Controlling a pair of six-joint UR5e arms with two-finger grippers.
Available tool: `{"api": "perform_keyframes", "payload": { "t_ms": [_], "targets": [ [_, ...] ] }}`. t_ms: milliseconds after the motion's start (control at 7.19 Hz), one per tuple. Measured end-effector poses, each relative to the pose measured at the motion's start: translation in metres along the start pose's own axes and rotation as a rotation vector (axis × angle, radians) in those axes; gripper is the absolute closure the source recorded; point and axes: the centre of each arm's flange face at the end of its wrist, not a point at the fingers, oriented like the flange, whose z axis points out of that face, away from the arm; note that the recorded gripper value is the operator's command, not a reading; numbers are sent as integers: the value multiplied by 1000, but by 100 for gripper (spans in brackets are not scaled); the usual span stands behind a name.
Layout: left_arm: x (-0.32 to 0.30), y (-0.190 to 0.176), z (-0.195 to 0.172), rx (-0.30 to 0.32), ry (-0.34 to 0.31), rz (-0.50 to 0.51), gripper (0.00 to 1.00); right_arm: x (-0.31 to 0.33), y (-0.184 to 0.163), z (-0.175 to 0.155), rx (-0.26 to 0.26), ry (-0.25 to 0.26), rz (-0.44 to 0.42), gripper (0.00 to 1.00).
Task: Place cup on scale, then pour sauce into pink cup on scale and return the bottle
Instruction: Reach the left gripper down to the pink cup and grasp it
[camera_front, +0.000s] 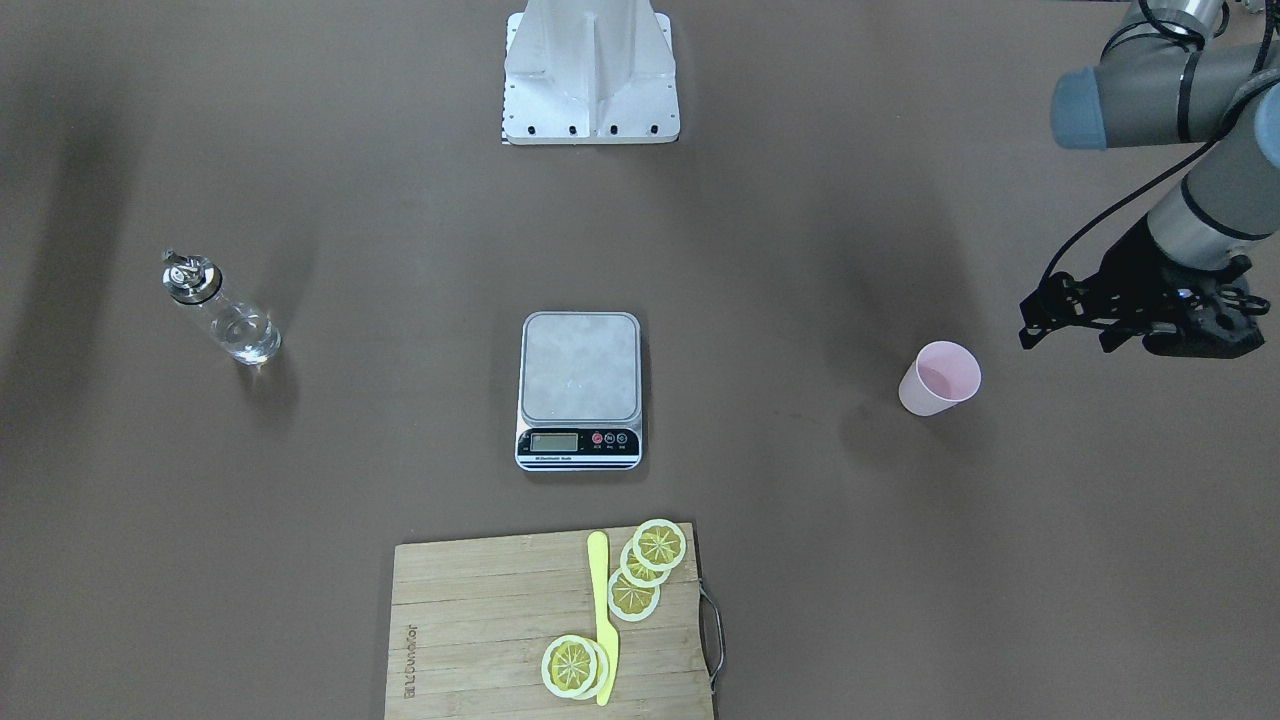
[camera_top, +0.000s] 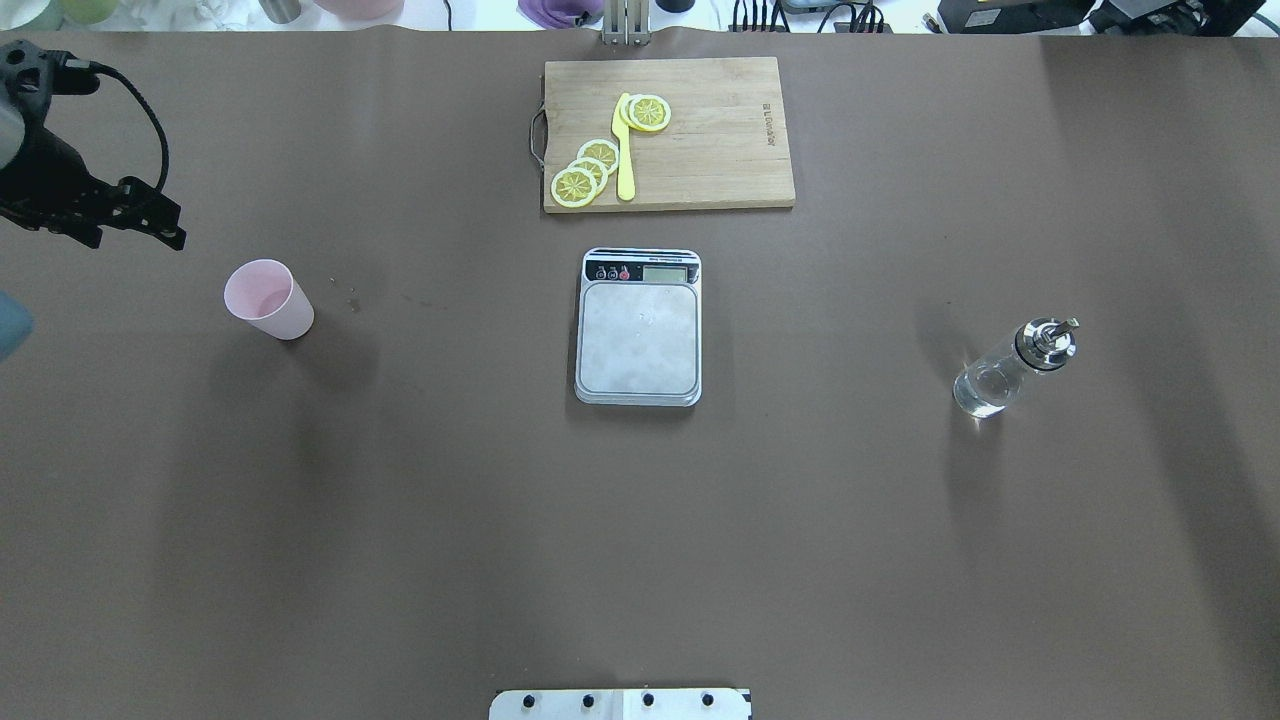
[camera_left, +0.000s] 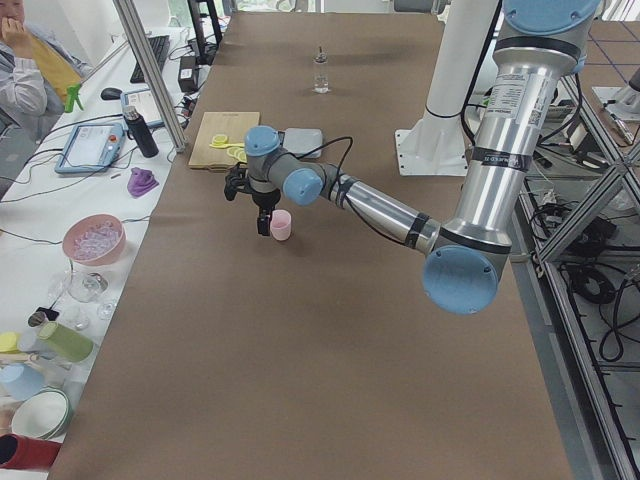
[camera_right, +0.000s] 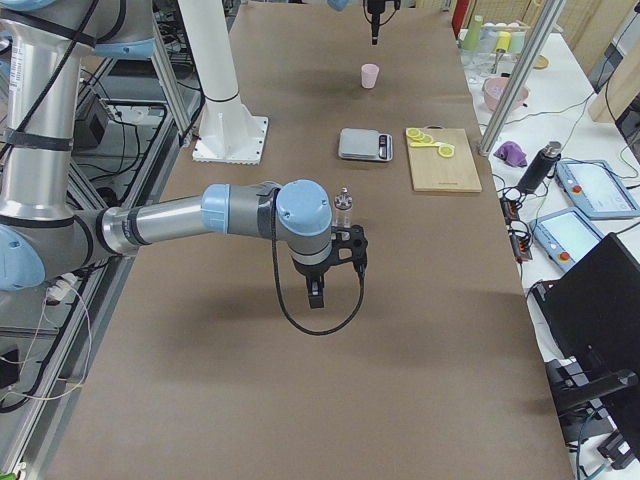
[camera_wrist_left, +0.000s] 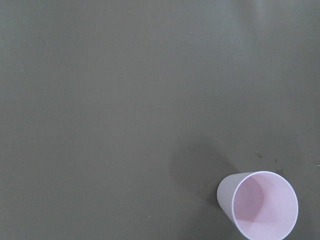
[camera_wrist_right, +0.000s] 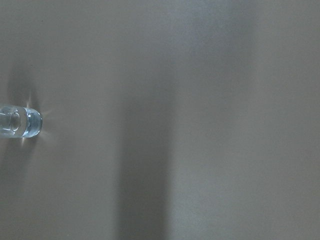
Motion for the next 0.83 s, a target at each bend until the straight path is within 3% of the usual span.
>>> {"api": "perform_keyframes", "payload": {
  "t_ms": [556,834],
  "targets": [
    [31,-4,46,-79,-13,24,32,3,0,5,-10,-2,6,0],
    [33,-10,54,-92,-16,19,34,5,0,6,-13,-3,12,0]
  ]
}}
